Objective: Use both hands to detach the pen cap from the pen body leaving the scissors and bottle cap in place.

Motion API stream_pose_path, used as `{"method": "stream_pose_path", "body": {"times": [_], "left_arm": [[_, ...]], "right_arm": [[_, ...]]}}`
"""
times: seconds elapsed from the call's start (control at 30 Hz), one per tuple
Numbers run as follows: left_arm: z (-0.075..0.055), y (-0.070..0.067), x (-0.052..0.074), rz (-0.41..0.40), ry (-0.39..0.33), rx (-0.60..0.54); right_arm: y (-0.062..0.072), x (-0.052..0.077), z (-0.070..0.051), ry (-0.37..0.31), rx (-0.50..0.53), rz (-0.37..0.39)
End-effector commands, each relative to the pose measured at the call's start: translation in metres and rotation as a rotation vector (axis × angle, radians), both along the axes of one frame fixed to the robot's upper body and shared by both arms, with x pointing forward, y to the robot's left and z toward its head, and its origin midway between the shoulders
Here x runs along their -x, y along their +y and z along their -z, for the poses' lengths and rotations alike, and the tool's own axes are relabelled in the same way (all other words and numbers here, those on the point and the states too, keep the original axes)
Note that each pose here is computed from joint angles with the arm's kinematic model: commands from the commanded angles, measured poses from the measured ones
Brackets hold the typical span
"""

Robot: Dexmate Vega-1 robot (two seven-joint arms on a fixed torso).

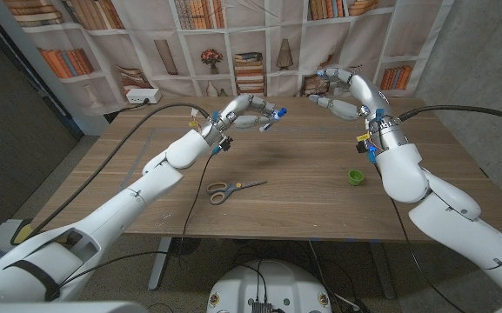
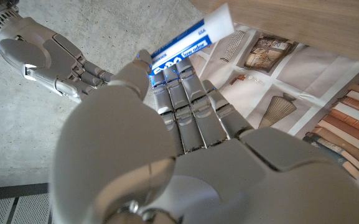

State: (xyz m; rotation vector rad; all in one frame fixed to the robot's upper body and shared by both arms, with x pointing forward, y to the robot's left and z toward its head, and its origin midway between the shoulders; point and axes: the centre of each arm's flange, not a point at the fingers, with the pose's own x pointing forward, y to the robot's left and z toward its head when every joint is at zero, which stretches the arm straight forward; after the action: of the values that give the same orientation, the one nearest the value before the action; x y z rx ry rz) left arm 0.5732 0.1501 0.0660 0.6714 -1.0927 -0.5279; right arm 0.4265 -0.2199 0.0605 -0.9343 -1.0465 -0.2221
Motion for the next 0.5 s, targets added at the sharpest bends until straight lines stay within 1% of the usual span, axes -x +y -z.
{"method": "stream_pose_path", "body": {"times": [0.03, 0.13, 0.27, 0.3, 0.33, 0.4, 0.43, 0.5], "left_arm": [[-0.006, -0.009, 0.006, 0.022, -0.014, -0.012], [-0.006, -0.013, 0.007, 0.036, -0.02, -0.015], [-0.006, -0.017, 0.006, 0.046, -0.005, -0.016], [-0.006, -0.017, 0.005, 0.045, 0.003, -0.016], [-0.006, -0.018, 0.004, 0.033, 0.032, -0.024], [-0.006, -0.018, 0.004, 0.03, 0.044, -0.026], [-0.005, -0.018, 0.003, 0.042, 0.065, -0.034], [-0.006, -0.018, 0.002, 0.054, 0.078, -0.04]], "right_arm": [[0.018, 0.005, -0.003, -0.034, 0.083, 0.02], [0.022, 0.006, -0.004, -0.05, 0.096, 0.032], [0.024, 0.005, -0.004, -0.046, 0.11, 0.029], [0.025, 0.004, -0.004, -0.045, 0.114, 0.028], [0.027, 0.004, -0.003, -0.041, 0.121, 0.024], [0.028, 0.003, -0.003, -0.041, 0.122, 0.017], [0.029, 0.001, -0.002, -0.033, 0.127, 0.012], [0.03, -0.001, -0.001, -0.024, 0.133, 0.011]]}}
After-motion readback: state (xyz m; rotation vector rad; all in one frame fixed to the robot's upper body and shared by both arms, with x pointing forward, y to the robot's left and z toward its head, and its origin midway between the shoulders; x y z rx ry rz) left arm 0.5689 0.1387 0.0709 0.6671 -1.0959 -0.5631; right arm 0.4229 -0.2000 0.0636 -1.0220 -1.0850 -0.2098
